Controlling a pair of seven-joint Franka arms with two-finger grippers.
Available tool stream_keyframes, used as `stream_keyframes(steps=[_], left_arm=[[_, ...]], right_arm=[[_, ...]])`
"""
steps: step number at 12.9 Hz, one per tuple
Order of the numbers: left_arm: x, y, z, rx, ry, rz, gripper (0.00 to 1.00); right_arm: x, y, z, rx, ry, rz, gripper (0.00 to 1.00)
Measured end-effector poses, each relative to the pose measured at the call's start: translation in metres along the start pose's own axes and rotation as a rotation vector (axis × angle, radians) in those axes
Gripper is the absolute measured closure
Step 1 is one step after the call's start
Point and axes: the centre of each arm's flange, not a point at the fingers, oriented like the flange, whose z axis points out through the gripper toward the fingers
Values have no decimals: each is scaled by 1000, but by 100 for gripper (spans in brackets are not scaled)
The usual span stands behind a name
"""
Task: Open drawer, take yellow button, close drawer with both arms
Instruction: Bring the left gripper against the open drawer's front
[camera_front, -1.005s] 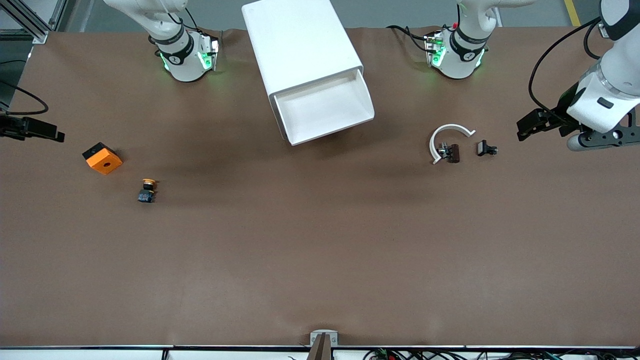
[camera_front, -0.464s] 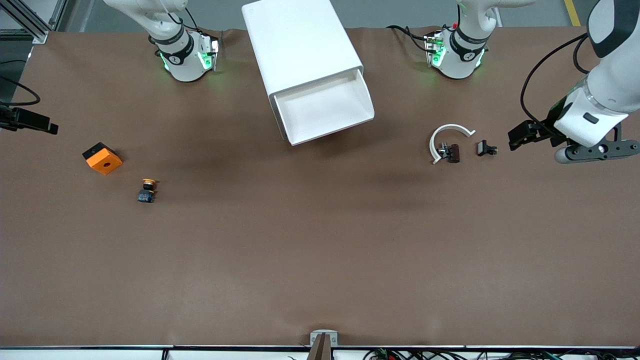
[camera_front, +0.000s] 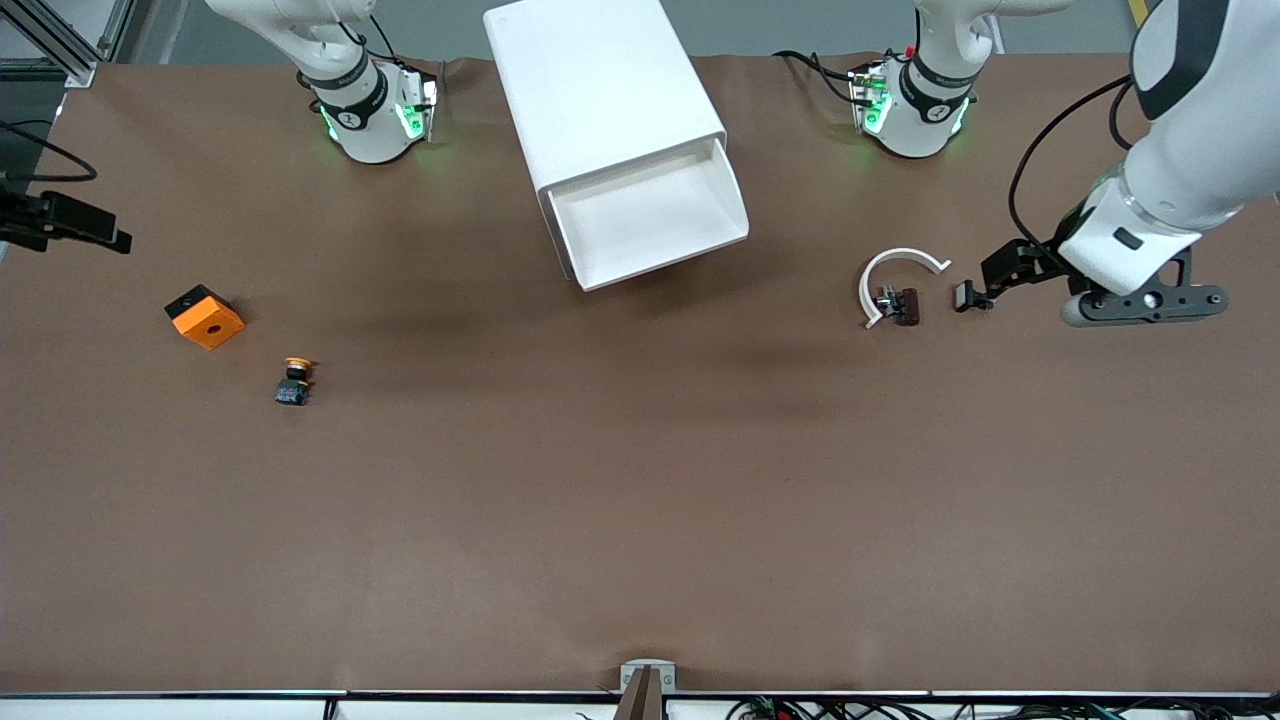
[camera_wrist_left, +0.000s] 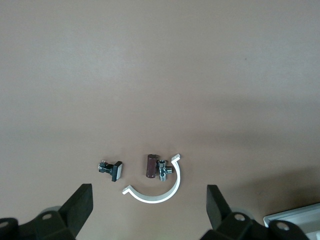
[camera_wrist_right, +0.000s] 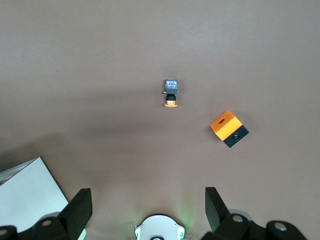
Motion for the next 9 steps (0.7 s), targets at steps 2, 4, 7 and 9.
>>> stream_keyframes(steps=[2, 4, 7, 9], left_arm=[[-2, 8, 4, 3, -8, 14, 0], [0, 14, 15, 2, -10, 24, 0], [23, 19, 62, -12, 2, 27, 0], [42, 25, 103, -22, -10, 32, 0]], right_arm=[[-10, 1, -8, 1, 39, 1, 0], [-24, 2, -11, 3, 83, 1, 0], [-47, 5, -20, 2, 112, 6, 0], [-49, 8, -15, 4, 111, 12, 0]])
